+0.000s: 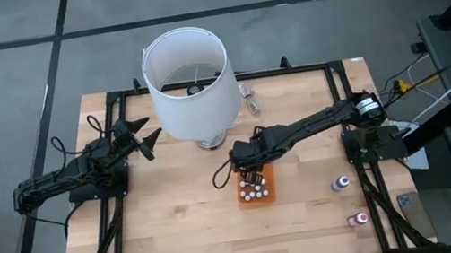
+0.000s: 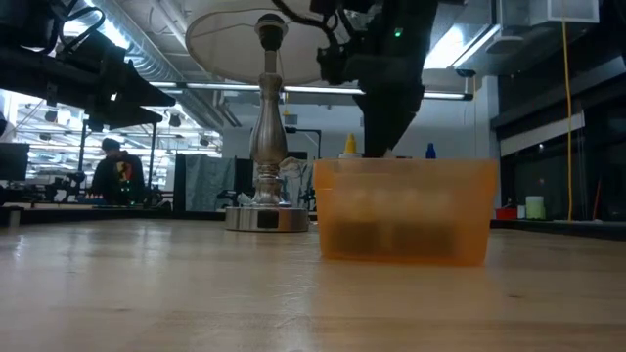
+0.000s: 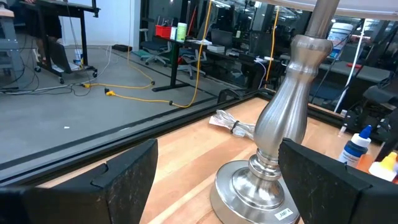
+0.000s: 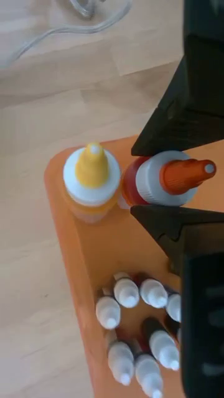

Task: Pick & Place food coloring
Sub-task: Put the big orange food coloring bottle into the orange bin, then put the big blue food coloring bottle into the bin

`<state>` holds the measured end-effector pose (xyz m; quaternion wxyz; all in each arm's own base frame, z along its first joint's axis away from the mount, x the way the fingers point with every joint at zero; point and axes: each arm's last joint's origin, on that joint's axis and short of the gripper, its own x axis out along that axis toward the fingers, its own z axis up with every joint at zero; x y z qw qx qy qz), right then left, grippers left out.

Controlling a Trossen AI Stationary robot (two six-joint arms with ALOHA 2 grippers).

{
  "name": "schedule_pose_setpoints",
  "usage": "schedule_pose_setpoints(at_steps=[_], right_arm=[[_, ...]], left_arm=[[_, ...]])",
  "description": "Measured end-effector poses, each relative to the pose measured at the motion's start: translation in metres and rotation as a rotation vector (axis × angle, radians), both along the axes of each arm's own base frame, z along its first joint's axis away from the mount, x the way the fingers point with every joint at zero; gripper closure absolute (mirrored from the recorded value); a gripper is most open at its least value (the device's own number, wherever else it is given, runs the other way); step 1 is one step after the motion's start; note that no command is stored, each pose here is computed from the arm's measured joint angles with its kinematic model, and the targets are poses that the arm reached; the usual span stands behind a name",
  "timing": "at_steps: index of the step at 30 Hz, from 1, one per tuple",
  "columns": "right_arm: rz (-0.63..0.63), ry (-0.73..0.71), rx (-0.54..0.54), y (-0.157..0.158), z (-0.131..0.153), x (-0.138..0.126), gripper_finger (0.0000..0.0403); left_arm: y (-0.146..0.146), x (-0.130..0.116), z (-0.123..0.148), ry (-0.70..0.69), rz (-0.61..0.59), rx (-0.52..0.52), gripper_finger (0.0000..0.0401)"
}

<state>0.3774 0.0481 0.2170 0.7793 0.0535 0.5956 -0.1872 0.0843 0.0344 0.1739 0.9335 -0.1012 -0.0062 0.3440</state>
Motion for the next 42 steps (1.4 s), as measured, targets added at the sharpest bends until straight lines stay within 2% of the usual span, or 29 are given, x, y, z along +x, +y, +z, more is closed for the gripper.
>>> schedule_pose_setpoints(at_steps=[10, 22, 33, 42], right_arm=[[-0.005, -0.006, 0.008, -0.005, -0.002, 0.003, 0.027], [0.012, -0.003, 0.005, -0.006, -0.001, 0.002, 0.0198], [0.034, -0.092, -0.008, -0.008, 0.04, -0.016, 0.016], [0.07, -0.146, 0.013, -0.001, 0.083, -0.048, 0.0132]], left_arm=[[0.0, 0.0, 0.0, 0.0, 0.0, 0.0, 0.0079], [0.0, 0.0, 0.0, -0.001, 0.0, 0.0, 0.0079], [0.0, 0.0, 0.0, -0.001, 0.0, 0.0, 0.0079], [0.0, 0.0, 0.0, 0.0, 0.0, 0.0, 0.0079]])
